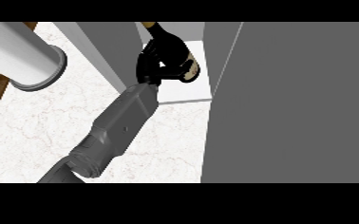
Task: Pick up the wine, place it into the cabinet and close the cabinet
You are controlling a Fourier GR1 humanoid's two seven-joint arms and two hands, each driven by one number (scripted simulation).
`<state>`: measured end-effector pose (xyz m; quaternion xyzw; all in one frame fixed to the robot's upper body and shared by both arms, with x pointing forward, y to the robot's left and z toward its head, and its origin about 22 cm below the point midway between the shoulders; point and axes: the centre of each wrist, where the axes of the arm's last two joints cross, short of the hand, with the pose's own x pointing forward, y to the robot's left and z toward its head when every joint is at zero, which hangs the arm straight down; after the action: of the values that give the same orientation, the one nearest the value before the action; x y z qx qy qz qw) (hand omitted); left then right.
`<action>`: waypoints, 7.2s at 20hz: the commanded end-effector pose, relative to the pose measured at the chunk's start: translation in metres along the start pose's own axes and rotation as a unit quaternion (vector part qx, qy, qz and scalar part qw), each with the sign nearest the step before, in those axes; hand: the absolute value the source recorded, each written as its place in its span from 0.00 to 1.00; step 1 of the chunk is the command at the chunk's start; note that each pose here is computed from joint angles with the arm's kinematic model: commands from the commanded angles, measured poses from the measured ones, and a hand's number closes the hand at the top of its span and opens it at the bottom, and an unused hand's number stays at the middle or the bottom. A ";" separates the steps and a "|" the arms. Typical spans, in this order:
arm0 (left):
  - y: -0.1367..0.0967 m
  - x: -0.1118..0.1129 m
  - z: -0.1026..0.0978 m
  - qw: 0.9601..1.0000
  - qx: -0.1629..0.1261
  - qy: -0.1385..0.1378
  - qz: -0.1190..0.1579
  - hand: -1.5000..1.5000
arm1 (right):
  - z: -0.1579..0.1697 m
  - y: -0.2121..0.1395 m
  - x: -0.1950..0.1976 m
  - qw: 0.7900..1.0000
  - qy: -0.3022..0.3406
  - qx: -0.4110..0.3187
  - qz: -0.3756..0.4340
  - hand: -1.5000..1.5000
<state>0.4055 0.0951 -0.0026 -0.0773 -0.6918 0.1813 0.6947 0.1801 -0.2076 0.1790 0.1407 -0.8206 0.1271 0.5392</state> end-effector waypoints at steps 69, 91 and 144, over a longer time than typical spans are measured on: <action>-0.054 -0.023 0.060 0.994 -0.071 -0.081 -0.005 0.00 | 0.001 0.006 0.006 1.000 0.011 0.002 -0.010 0.00; -0.021 -0.030 0.119 0.985 -0.139 -0.102 0.006 0.00 | 0.005 0.005 0.012 0.999 0.027 -0.023 0.009 0.00; 0.279 0.163 0.230 0.979 -0.162 -0.125 0.011 0.00 | -0.006 0.169 0.032 0.967 0.038 0.249 -0.038 1.00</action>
<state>0.1413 0.3584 0.0554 -0.1751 -0.7922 0.0852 0.5783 0.1202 -0.0897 0.1986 0.2672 -0.7238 0.3270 0.5457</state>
